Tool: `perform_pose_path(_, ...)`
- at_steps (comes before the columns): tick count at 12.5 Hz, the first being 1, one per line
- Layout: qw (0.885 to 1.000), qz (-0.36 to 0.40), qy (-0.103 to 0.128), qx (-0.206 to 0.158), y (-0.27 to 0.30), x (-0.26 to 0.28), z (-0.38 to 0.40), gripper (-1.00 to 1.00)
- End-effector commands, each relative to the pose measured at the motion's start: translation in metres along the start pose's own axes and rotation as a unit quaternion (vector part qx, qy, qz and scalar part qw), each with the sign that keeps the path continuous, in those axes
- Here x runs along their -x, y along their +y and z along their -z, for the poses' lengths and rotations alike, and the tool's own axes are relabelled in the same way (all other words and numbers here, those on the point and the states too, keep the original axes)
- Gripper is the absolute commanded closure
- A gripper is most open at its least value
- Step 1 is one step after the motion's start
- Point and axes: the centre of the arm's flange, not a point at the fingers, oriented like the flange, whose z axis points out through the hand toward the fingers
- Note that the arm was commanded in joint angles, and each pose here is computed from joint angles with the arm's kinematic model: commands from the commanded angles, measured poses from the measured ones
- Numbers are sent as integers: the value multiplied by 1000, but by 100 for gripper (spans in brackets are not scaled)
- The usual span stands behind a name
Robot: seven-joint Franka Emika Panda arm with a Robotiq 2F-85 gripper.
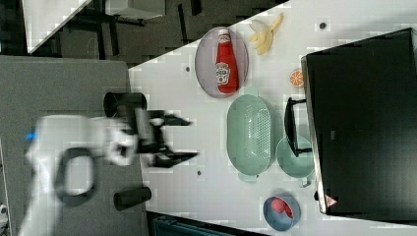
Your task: Drag strainer left to right.
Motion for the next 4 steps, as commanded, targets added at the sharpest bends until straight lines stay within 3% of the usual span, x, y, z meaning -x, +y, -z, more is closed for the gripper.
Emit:
perform_pose_path(1,994,104,-27,-19,26,-12,57,-100)
perform_pose_path(3,989,142,-9,-42,42,-7,102,-100)
perform_pose_path(4,989,146,-11,-38,53,-2,116,-100)
